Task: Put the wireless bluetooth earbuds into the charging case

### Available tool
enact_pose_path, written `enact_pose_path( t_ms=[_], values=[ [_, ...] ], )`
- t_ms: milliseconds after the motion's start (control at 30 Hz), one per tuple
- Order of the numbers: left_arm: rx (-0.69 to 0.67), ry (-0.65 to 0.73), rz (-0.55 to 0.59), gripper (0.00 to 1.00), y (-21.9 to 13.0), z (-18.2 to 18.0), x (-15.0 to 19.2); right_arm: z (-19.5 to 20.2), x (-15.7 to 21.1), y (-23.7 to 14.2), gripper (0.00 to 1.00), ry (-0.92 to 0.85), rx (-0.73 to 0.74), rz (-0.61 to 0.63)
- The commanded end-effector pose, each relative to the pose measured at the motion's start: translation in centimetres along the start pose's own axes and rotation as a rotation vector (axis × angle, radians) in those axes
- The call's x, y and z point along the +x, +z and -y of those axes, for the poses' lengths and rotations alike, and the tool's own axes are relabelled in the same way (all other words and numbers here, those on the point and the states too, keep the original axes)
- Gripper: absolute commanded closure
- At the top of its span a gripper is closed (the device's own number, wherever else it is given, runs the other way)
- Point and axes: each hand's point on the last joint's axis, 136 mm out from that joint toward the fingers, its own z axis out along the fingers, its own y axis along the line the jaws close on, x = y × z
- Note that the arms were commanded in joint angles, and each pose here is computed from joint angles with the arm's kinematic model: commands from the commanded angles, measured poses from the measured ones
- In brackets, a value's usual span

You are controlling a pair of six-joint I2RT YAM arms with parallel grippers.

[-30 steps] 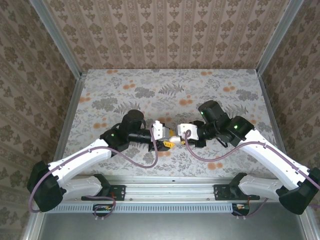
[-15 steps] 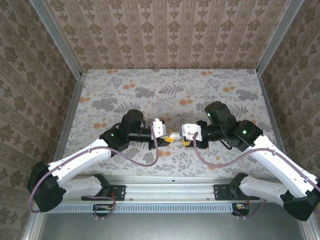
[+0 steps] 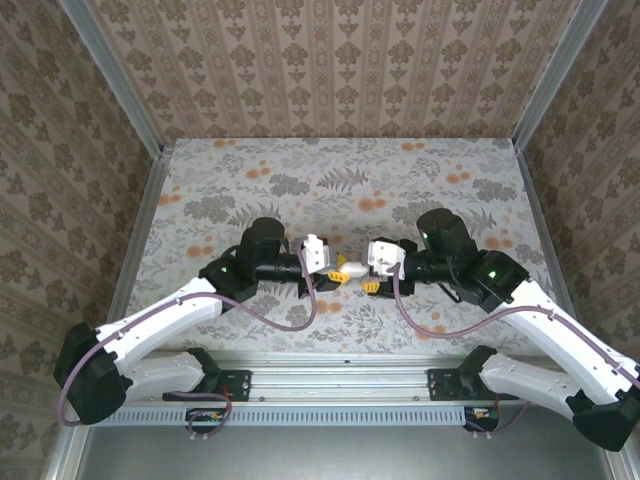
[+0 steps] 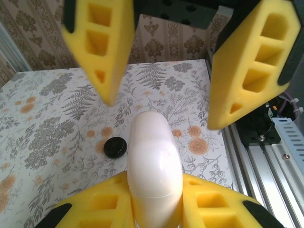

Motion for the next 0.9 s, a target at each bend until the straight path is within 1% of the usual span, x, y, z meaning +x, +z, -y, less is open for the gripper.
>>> enact_pose_path(
  t_ms=[0,200,367,533,700,867],
  values=[
    [0.034,0.003,0.052,0.77,-0.4,0.7,-1.2,0.8,-1.1,0.7,0.39,0.01,0.019,0.048],
    [0.045,0.003,0.06,0.77,-0.4,1.0,-1.3,1.8,-0.9,1.1,0.41,0.023,0.046,0.029],
    [0.047,-0.002,0.047,0.77,-0.4,1.1,-0.8,3.5,-1.5,-0.3,0.42,0.061,0.098,0.078],
    [0.046,0.0,0.05,0.77,-0.5,1.1,-0.9,5.1,-0.8,-1.2,0.43,0.105,0.136,0.073],
    [0.048,0.002,0.055,0.78,-0.6,1.2,-0.9,6.3,-0.1,-1.0,0.44,0.152,0.166,0.061],
    [0.038,-0.005,0.058,0.78,-0.7,1.1,-0.9,6.8,-0.3,-0.7,0.45,0.178,0.172,0.079]
  ],
)
